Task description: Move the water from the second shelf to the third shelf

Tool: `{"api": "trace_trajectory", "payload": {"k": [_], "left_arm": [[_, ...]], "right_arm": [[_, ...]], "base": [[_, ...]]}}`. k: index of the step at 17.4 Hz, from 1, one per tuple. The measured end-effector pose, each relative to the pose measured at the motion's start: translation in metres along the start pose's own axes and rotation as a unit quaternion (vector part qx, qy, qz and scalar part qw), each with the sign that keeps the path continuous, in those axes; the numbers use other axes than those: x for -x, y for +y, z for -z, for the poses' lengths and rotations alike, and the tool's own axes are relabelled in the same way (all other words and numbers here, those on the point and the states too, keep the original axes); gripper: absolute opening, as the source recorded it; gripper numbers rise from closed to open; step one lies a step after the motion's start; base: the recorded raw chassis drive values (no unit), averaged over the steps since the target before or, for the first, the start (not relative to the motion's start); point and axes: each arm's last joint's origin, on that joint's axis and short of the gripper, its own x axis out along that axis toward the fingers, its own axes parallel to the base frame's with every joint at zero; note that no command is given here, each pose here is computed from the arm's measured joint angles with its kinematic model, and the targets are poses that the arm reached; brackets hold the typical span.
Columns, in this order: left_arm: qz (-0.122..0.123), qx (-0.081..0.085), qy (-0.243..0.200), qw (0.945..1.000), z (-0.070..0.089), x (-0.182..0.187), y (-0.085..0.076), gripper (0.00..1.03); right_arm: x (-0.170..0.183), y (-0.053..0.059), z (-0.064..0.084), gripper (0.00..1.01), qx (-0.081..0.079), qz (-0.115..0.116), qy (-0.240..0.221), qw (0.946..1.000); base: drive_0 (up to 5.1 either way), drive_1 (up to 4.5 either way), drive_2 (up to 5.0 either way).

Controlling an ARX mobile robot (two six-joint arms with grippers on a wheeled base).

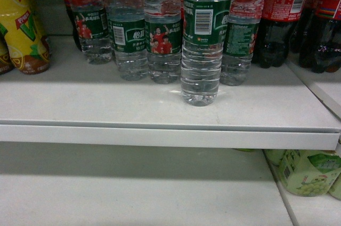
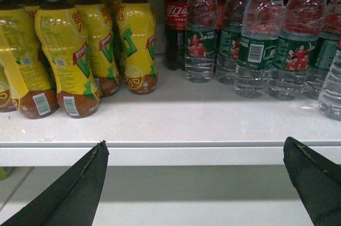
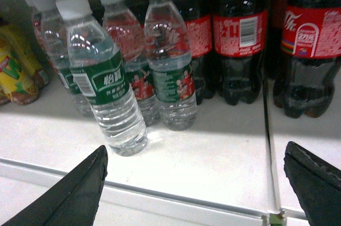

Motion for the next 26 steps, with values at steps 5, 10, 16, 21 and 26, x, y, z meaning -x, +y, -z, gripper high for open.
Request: {"api": "trace_trajectory", "payload": {"k": [5,10,16,21,26], "left_arm": [[0.000,0.000,0.000,1.0000,0.000,0.000,0.000,0.98],[0.000,0.000,0.000,1.0000,0.000,0.000,0.000,0.98],[0.000,0.000,0.000,1.0000,0.000,0.000,0.000,0.98],[0.000,0.000,0.000,1.0000,0.000,0.000,0.000,0.98],[0.000,0.000,0.000,1.0000,0.000,0.000,0.000,0.98]], "right_arm": [[-0.023,0.012,0.025,0.98,0.010,-0.012,0.041,0.9990],[-0.049,0.041,0.032,0.98,0.018,-0.071,0.070,0.9949],[-0.099,0.097,0.028,0.98,0.046,-0.147,0.103,0.9826],[-0.131,0.099,0.017,0.98,0.043,-0.094,0.090,0.9905],[-0.137,0.100,0.016,0.98,0.043,-0.089,0.094,0.9907]], "base": [[0.0,0.00,0.0],[0.0,0.00,0.0],[0.0,0.00,0.0],[0.0,0.00,0.0],[0.0,0.00,0.0]]}}
